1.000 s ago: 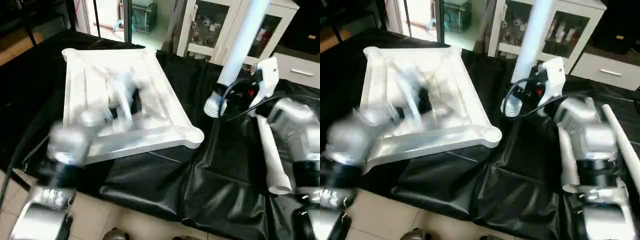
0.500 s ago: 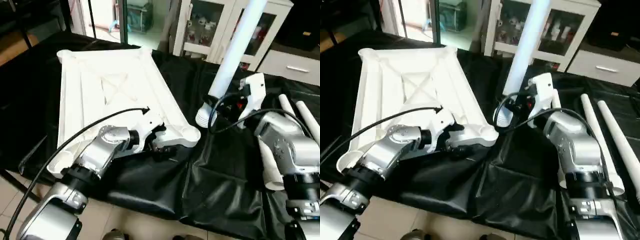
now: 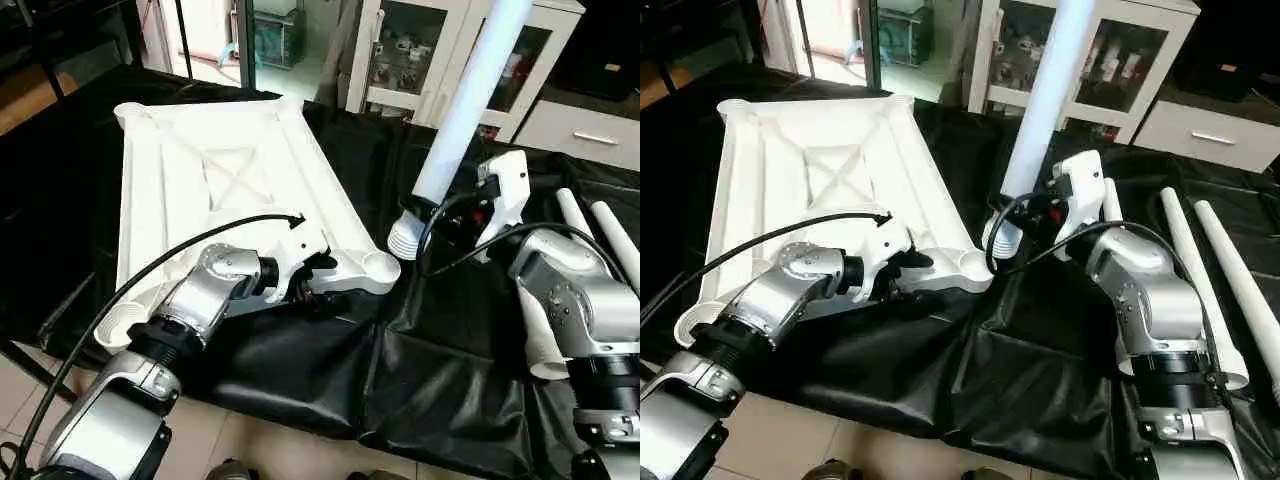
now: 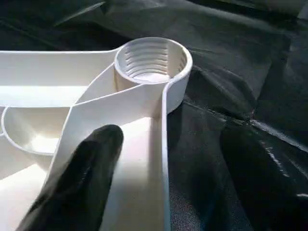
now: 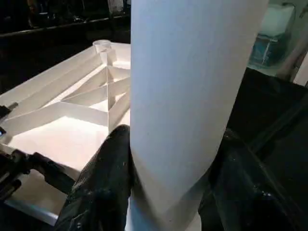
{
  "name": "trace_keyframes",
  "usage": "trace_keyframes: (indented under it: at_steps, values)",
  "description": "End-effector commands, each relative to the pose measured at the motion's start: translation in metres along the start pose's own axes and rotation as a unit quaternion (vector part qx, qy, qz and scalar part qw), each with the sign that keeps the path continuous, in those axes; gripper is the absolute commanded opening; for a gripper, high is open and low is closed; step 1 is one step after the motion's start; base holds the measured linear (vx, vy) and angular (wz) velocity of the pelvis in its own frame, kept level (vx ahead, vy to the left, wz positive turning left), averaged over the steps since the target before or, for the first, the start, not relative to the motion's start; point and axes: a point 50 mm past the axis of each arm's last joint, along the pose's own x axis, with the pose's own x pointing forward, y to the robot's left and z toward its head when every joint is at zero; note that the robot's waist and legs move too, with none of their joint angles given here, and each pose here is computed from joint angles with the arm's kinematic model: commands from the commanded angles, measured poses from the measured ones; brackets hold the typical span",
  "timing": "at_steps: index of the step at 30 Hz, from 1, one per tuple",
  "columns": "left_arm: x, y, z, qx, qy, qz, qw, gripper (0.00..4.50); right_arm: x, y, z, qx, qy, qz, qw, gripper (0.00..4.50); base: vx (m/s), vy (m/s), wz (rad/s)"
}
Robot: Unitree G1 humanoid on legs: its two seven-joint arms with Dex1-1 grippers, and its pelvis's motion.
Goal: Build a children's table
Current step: Insert table leg to table base
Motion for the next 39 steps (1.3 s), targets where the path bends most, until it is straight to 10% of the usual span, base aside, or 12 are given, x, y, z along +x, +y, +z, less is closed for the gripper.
trace_keyframes:
  at_steps: [1, 18, 39]
  values:
    - [-0.001, -0.002, -0.011, -0.004, 0.031, -0.005, 0.999, 3.33, -0.003, 0.0, 0.004, -0.012, -0.001, 0.004, 1.0, 1.85, 0.0, 0.0, 0.0]
    - [-0.01, -0.011, -0.022, -0.006, 0.108, -0.021, 0.994, 1.99, -0.001, 0.001, 0.005, -0.019, 0.003, 0.013, 1.0, 1.85, 0.0, 0.0, 0.0]
    - [-0.006, -0.027, -0.013, 0.023, 0.058, -0.029, 0.998, 0.26, -0.009, 0.005, 0.005, 0.026, -0.026, 0.031, 0.999, 1.85, 0.0, 0.0, 0.0]
